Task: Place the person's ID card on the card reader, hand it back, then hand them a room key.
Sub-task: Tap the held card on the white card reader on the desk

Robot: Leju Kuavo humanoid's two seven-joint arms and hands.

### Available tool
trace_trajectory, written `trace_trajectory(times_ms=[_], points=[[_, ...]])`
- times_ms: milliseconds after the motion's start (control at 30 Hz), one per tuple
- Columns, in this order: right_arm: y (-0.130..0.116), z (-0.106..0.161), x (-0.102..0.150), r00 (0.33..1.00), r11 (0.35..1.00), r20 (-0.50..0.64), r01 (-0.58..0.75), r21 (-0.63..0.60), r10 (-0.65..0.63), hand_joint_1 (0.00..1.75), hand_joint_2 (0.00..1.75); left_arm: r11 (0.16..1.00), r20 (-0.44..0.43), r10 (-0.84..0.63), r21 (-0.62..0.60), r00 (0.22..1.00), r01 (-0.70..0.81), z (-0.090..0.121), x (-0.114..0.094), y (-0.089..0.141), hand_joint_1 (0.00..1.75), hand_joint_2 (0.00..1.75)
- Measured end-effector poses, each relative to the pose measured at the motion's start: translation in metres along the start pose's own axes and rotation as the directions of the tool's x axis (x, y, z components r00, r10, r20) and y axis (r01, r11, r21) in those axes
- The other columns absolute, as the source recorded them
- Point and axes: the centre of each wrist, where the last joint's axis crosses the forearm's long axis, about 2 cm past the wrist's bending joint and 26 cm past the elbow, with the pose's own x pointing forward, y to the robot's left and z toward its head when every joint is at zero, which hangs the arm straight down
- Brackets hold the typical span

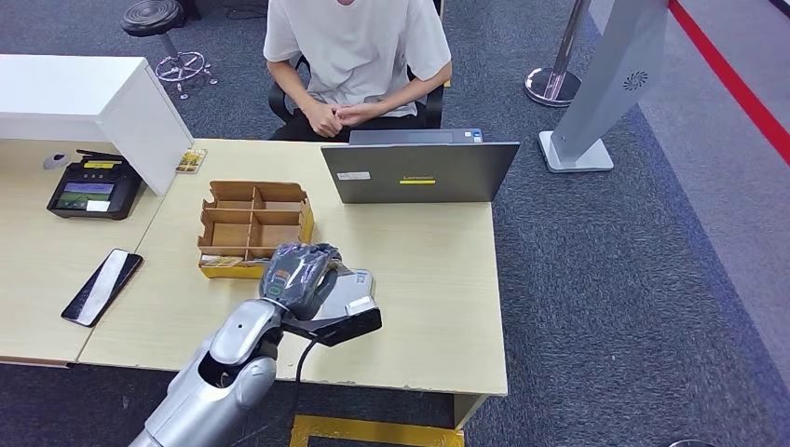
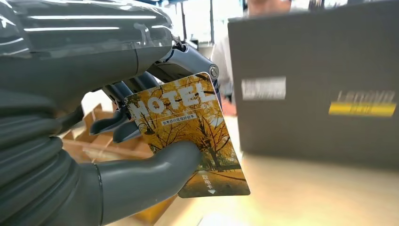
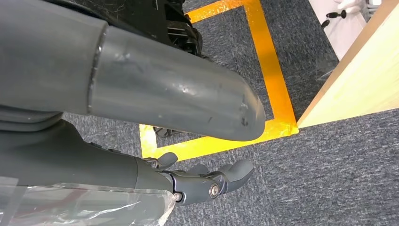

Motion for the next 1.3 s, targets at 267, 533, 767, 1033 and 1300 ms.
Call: trace_trajectory(times_ms=[267, 533, 767, 1033, 1300], points=[[0.0, 0.0, 0.0, 1.0, 1.0, -0.013, -0.012, 0.006, 0.012, 0.0, 0.0, 0.994, -0.048, -0.03, -0.109, 0.998, 0.024, 0.003, -0.009, -0.022, 1.75, 1.75], [0.0, 0.0, 0.0, 1.0, 1.0, -0.018, -0.019, 0.007, 0.02, 0.0, 0.0, 0.988, -0.057, -0.044, -0.148, 0.997, 0.035, 0.004, -0.011, -0.031, 1.75, 1.75], [0.0, 0.0, 0.0, 1.0, 1.0, -0.018, -0.019, 0.007, 0.02, 0.0, 0.0, 0.986, -0.056, -0.05, -0.162, 0.997, 0.04, 0.005, -0.012, -0.035, 1.75, 1.75], [0.0, 0.0, 0.0, 1.0, 1.0, -0.018, -0.02, 0.007, 0.02, 0.0, 0.0, 0.985, -0.055, -0.053, -0.17, 0.997, 0.043, 0.006, -0.012, -0.037, 1.75, 1.75], [0.0, 0.0, 0.0, 1.0, 1.0, -0.018, -0.02, 0.007, 0.02, 0.0, 0.0, 0.983, -0.054, -0.055, -0.175, 0.997, 0.045, 0.006, -0.011, -0.038, 1.75, 1.75]])
